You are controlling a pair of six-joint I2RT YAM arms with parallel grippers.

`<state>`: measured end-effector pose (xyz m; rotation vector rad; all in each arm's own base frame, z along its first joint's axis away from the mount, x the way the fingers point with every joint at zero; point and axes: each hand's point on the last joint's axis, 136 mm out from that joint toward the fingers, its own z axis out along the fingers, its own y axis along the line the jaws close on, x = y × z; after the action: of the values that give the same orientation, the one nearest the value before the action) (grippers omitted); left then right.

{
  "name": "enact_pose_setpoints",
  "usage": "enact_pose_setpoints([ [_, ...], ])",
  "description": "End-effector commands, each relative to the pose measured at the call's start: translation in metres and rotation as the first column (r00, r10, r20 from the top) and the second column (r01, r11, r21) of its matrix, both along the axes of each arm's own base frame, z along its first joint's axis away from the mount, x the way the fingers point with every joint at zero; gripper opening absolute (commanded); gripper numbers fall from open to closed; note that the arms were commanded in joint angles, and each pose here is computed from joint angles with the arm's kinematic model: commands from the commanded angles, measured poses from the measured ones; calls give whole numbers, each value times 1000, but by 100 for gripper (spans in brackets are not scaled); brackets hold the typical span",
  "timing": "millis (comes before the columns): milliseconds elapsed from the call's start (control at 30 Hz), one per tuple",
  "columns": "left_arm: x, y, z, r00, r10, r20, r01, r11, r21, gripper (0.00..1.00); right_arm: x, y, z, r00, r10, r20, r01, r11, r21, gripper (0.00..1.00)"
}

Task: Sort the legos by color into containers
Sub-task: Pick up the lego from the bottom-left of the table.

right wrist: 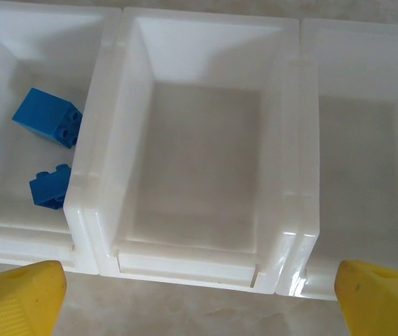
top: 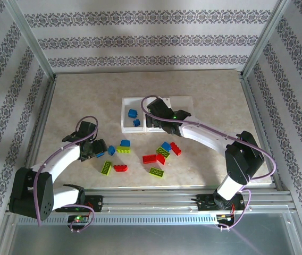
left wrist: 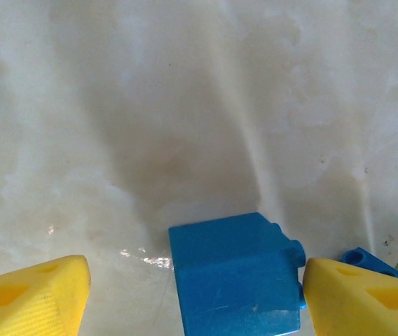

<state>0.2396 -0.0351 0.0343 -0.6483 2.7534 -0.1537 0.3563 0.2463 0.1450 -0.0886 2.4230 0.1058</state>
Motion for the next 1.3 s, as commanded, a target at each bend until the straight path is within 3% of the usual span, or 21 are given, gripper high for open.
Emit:
enact_pose_setpoints([
  [0,-20,0,-10,998,-5,-68,5,1000,0,80,1,-5,6,999,-34,29,33,999,9,98],
  [267,-26,6,-14,995,12,-96,-9,999,32,81,2,-4,7,999,-34,31,33,999,13,98],
  [900,-17,3,-16,995,-1,-98,4,1000,27,54,0,-9,10,998,-46,41,46,999,7,98],
  [1100,3,3,3,1000,-15,-24,16,999,42,46,0,-14,14,997,-60,56,60,998,1,98],
  [1267,44,-4,40,993,-33,114,28,999,39,43,-3,-22,14,993,-90,73,90,996,-4,98],
])
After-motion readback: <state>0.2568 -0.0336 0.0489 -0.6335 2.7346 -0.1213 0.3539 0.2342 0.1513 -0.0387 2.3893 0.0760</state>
